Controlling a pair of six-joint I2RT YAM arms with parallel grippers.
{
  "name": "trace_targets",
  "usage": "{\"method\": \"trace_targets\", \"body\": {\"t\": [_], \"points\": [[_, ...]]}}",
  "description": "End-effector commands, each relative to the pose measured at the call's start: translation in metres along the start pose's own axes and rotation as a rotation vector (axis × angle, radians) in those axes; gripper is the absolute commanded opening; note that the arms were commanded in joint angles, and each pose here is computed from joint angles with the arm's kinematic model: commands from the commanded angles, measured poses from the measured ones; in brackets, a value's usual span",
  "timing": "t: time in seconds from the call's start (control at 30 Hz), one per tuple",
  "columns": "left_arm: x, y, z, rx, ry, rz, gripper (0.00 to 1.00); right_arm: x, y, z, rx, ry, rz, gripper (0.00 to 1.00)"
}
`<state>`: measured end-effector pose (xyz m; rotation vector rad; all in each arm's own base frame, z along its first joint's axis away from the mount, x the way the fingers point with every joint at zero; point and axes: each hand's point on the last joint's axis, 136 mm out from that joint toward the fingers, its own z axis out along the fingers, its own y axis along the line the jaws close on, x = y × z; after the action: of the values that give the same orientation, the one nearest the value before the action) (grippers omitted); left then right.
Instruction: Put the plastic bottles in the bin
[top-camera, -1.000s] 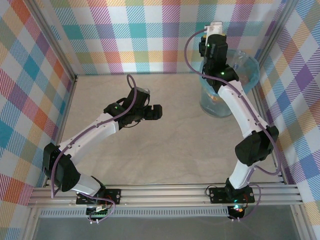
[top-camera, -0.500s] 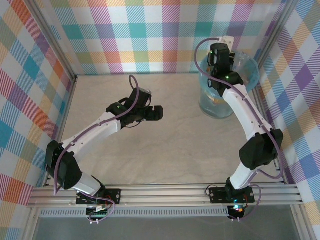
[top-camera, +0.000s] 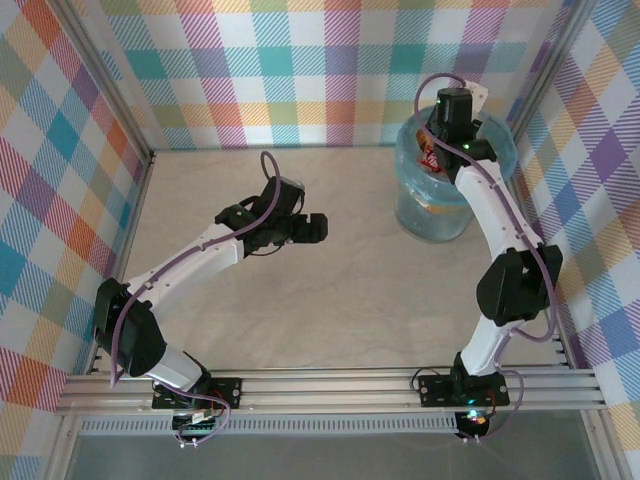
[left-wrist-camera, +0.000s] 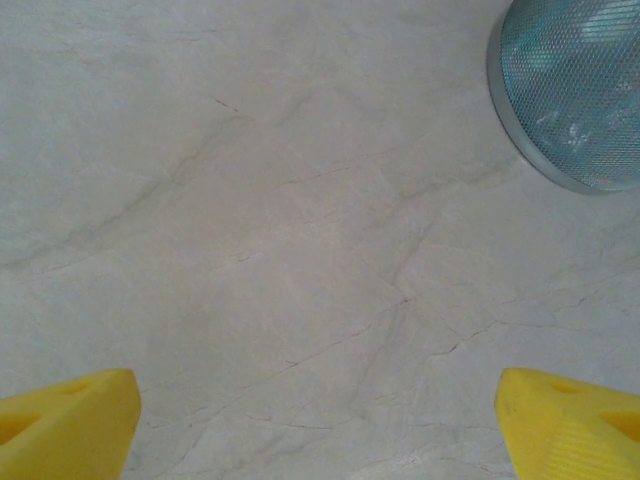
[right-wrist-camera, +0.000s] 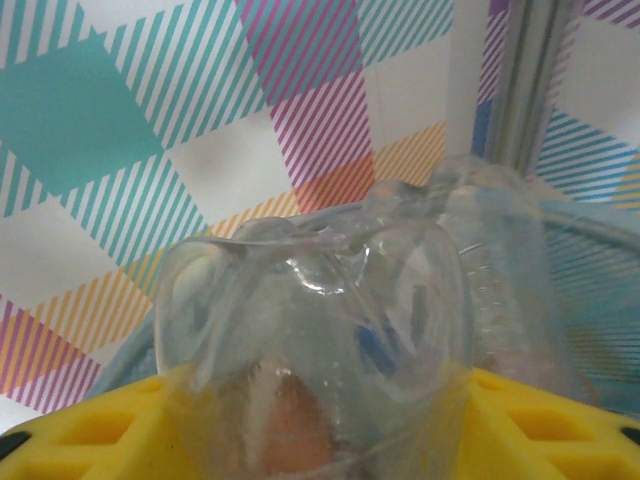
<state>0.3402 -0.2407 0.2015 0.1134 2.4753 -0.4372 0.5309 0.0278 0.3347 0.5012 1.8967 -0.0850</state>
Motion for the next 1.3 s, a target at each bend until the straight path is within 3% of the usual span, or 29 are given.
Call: {"method": "trace_targets", "body": {"t": [0.0,0.47,0.6,0.7,0.83,0.97,1.07,1.27], "points": [[-0.002,0.003,-0.003,-0.009,0.002,-0.007,0.92,0.084,-0.008,0.012,0.029,0.282,-0.081,0.63],[0.002,0.003,-0.003,0.000,0.005,-0.030,0.92,0.006,0.000,-0.039,-0.058,0.136,0.020,0.99],[0.002,0.002,-0.004,0.006,0.006,-0.036,0.92,-0.013,-0.005,-0.056,-0.062,0.085,0.031,1.00],[0.001,0.002,-0.005,0.010,0.000,-0.039,0.92,-0.023,-0.003,-0.066,-0.094,0.061,0.040,0.92],[0.002,0.003,-0.005,0.008,0.000,-0.046,0.92,-0.019,0.013,-0.066,-0.177,0.087,0.034,0.69],[0.003,0.002,-0.003,0.011,0.006,-0.046,0.92,0.000,0.025,-0.054,-0.225,0.147,0.018,0.56],[0.003,0.003,-0.004,0.006,0.004,-0.046,0.92,0.017,0.031,-0.042,-0.239,0.190,0.011,0.51],[0.006,0.006,-0.004,-0.003,0.011,-0.045,0.91,0.050,0.014,-0.017,-0.145,0.284,0.000,0.51]]}}
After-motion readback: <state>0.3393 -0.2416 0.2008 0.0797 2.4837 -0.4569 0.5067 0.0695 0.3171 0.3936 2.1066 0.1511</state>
